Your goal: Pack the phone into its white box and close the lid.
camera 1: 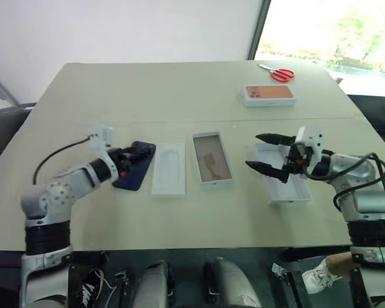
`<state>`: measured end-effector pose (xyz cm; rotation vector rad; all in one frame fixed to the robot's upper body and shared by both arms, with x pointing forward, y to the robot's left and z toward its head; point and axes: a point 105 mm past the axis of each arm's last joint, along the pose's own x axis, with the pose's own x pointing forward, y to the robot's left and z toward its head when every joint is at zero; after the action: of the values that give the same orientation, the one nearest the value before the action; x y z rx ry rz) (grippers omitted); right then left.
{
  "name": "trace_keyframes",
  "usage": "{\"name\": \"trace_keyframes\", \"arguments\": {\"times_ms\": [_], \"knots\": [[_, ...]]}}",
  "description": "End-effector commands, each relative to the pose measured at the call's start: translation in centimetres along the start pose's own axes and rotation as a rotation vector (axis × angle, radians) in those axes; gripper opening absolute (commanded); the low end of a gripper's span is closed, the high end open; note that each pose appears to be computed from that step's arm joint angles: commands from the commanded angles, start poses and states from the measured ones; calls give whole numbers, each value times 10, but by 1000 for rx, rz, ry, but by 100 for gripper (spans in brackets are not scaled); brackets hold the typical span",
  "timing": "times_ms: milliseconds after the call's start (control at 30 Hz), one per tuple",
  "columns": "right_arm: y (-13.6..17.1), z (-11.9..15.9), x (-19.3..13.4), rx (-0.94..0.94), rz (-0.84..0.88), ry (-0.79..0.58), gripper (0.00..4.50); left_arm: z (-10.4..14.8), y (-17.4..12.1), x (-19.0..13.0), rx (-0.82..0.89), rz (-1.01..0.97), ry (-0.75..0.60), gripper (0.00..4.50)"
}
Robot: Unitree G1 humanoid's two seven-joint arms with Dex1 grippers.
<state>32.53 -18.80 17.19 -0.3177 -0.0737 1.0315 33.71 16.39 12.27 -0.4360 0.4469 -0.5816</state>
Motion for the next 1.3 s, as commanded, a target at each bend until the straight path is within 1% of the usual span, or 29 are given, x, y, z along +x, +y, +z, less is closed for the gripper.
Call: {"name": "trace_keyframes", "arguments": {"times_ms": [33,100,133,300,533,767,833,933,967,1067,1300], "knots": [[-4,10,-5,-53,-20,-18,445,-12,-5,-1,-10,9,98,450],[-2,8,-6,-51,-24,-14,445,-12,-10,0,-94,-26,108,450],[-1,7,-6,-49,-22,-10,445,-11,-12,0,-113,-38,102,450],[-2,5,-5,-49,-28,-7,445,-23,-13,2,-180,-32,183,450],[-4,5,-3,-58,-32,-4,445,-10,-7,8,-275,-11,130,450],[-3,4,-3,-67,-34,-2,445,-17,-10,17,-367,-32,118,450],[-3,5,-2,-69,-33,-4,445,-20,-6,17,-367,-16,123,450],[-3,5,-3,-72,-34,-1,450,-19,-3,15,-367,-8,120,375],[-3,4,-3,-72,-33,0,450,-18,-3,14,-368,-11,119,335],[-2,3,-2,-72,-31,1,450,-17,0,12,-370,-4,117,193],[-2,2,-1,-72,-35,0,450,-22,4,7,-379,10,122,193]]}}
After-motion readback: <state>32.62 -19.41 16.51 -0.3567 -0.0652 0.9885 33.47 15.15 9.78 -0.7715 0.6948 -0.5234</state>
